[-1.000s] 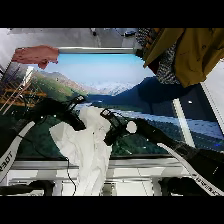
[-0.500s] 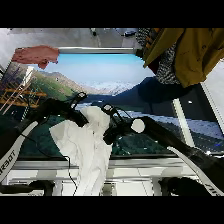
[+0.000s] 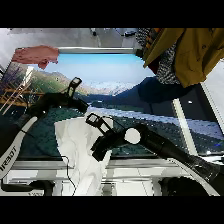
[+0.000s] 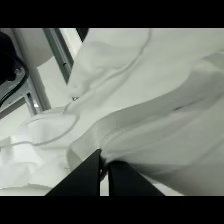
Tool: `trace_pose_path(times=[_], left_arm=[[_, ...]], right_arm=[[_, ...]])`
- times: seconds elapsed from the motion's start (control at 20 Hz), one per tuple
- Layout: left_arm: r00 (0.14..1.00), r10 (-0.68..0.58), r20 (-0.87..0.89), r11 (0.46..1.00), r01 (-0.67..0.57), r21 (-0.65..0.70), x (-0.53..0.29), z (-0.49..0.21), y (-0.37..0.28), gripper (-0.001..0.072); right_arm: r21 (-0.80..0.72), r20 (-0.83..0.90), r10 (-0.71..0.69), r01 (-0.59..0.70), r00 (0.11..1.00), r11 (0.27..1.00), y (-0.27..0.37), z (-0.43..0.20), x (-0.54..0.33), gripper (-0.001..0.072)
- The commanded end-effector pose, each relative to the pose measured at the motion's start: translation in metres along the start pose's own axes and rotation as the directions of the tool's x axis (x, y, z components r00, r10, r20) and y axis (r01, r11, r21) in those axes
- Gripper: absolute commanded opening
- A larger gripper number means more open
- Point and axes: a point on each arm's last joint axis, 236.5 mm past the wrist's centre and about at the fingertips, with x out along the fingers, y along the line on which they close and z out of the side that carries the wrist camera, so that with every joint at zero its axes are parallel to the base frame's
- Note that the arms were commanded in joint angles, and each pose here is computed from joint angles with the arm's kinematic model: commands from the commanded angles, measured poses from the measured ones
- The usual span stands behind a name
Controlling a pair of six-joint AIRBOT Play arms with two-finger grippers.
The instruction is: Fold the clothes and pants, and hang the long-sleeved shirts on hangers.
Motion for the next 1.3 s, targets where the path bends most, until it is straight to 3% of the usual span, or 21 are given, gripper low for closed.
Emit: trace_pose_path(times=[0.0, 0.05, 0.1, 0.15, 0.25, 0.35, 0.5, 0.6, 0.75, 0.85, 1.05, 1.25], left_arm=[[0.996, -0.087, -0.015, 0.981, 0.083, -0.176, -0.031, 0.013, -0.008, 0.0156], [0.987, -0.146, -0.073, 0.962, 0.124, -0.242, -0.040, -0.005, -0.015, 0.0157], [0.971, -0.206, -0.120, 0.948, 0.168, -0.269, -0.047, -0.024, -0.023, 0.0219], [0.952, -0.261, -0.158, 0.943, 0.217, -0.253, -0.052, -0.045, -0.033, 0.0394], [0.907, -0.356, -0.223, 0.934, 0.347, -0.082, -0.062, -0.083, -0.059, 0.0422], [0.875, -0.409, -0.259, 0.890, 0.445, 0.097, -0.063, -0.107, -0.079, 0.0421], [0.897, -0.343, -0.279, 0.880, 0.411, 0.238, -0.042, -0.114, -0.077, 0.0428], [0.908, -0.273, -0.318, 0.865, 0.376, 0.331, -0.030, -0.117, -0.074, 0.0521], [0.892, -0.190, -0.410, 0.805, 0.381, 0.455, -0.017, -0.129, -0.081, 0.0551], [0.909, -0.141, -0.392, 0.776, 0.347, 0.526, -0.003, -0.120, -0.086, 0.0634], [0.936, -0.096, -0.339, 0.746, 0.293, 0.598, 0.013, -0.103, -0.096, 0.0655], [0.953, -0.064, -0.295, 0.749, 0.241, 0.618, 0.005, -0.089, -0.090, 0.0652]], right_arm=[[-0.011, -0.016, -0.021, 0.020, 1.000, 1.000, -0.001, -0.003, 0.001, 0.0033], [-0.005, -0.019, -0.043, 0.043, 0.999, 0.999, -0.010, -0.004, -0.001, 0.0033], [0.011, -0.021, -0.062, 0.062, 0.998, 0.998, -0.020, -0.005, -0.005, 0.0033], [0.034, -0.024, -0.075, 0.076, 0.997, 0.997, -0.031, -0.007, -0.011, 0.0033], [0.091, -0.027, -0.097, 0.099, 0.995, 0.991, -0.054, -0.011, -0.026, 0.0034], [0.146, -0.017, -0.121, 0.122, 0.993, 0.982, -0.074, -0.014, -0.047, 0.0035], [0.198, -0.007, -0.152, 0.151, 0.988, 0.968, -0.095, -0.018, -0.068, 0.0035], [0.221, -0.009, -0.165, 0.163, 0.986, 0.962, -0.104, -0.021, -0.074, 0.0035], [0.230, -0.005, -0.179, 0.175, 0.984, 0.957, -0.111, -0.022, -0.078, 0.0035], [0.231, -0.003, -0.179, 0.175, 0.984, 0.957, -0.111, -0.021, -0.077, 0.0035], [0.231, -0.005, -0.177, 0.173, 0.984, 0.957, -0.111, -0.022, -0.077, 0.0035], [0.230, -0.006, -0.177, 0.173, 0.984, 0.958, -0.111, -0.022, -0.077, 0.0035]])
